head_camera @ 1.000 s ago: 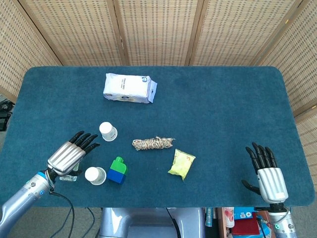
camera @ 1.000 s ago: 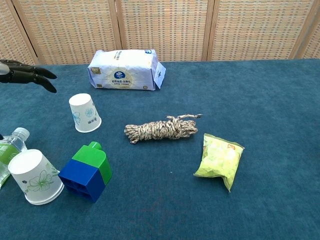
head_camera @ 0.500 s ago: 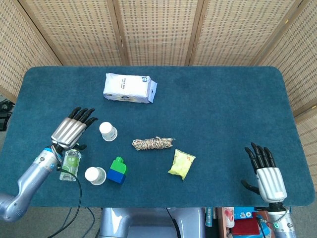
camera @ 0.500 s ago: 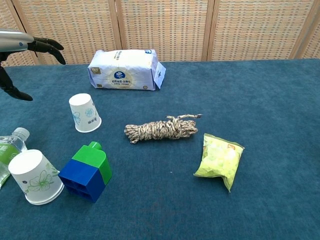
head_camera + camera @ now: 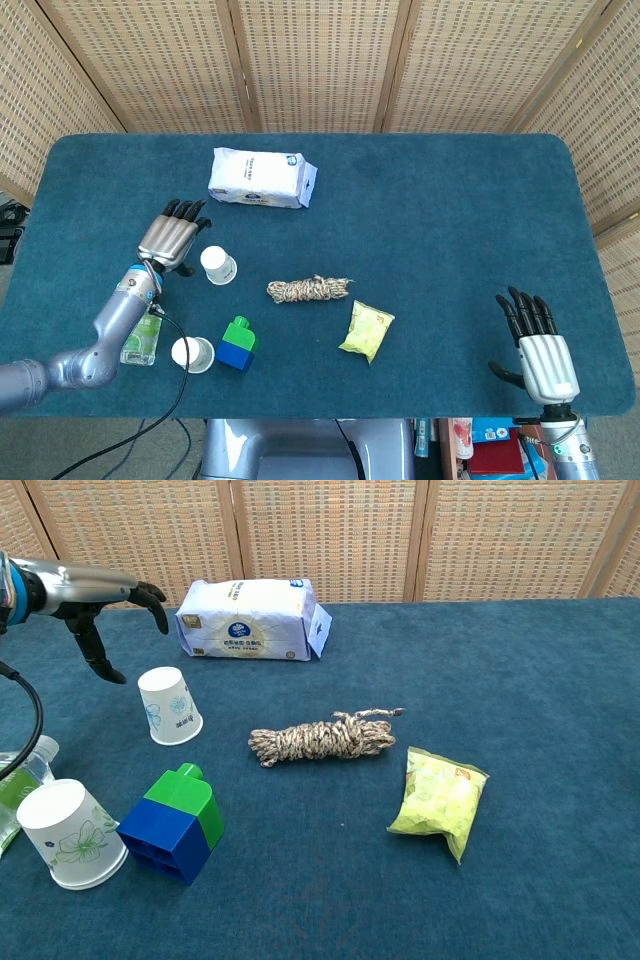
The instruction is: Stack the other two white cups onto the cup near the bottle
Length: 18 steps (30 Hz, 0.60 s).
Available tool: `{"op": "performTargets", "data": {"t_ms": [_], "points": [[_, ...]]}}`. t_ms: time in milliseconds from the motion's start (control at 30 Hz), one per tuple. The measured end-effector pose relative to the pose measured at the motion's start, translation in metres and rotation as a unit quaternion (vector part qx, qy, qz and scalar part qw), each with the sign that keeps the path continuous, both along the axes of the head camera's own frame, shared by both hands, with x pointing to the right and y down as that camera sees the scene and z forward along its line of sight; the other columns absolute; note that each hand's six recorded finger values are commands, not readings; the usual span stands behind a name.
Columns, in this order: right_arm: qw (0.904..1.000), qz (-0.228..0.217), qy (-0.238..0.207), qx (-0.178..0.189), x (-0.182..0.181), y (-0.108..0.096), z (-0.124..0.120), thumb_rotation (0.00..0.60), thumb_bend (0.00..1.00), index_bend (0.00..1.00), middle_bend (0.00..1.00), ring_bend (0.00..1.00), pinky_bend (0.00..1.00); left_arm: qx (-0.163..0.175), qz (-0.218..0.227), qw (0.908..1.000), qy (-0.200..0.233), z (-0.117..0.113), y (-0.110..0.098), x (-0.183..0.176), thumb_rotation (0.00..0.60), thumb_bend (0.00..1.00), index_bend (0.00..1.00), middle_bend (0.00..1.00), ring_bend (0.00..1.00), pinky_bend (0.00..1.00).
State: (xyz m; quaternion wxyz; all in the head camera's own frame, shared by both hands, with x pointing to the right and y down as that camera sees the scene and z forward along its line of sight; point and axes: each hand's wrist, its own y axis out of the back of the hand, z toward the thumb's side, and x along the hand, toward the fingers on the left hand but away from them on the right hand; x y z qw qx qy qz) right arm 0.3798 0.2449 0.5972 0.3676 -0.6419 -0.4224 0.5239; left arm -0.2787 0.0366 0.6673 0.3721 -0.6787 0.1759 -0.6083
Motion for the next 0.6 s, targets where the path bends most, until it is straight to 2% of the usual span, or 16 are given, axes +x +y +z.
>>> {"op": "performTargets", "data": {"t_ms": [333,600], "points": [[1.0000,0.002,0.000,-0.002,0.001,0.000,0.001,0.600,0.00,0.00,0.00,0.00,0.00,-0.015,0.008,0.9998,-0.007,0.010,0.001,0.015,0.600,0.21,0.31,0.00,0.00,0.00],[1.0000,0.002,0.001,-0.003,0.001,0.000,0.002,0.600,0.00,0.00,0.00,0.00,0.00,-0.028,-0.005,0.9994,-0.018,0.021,0.001,0.015,0.600,0.21,0.32,0.00,0.00,0.00]]}}
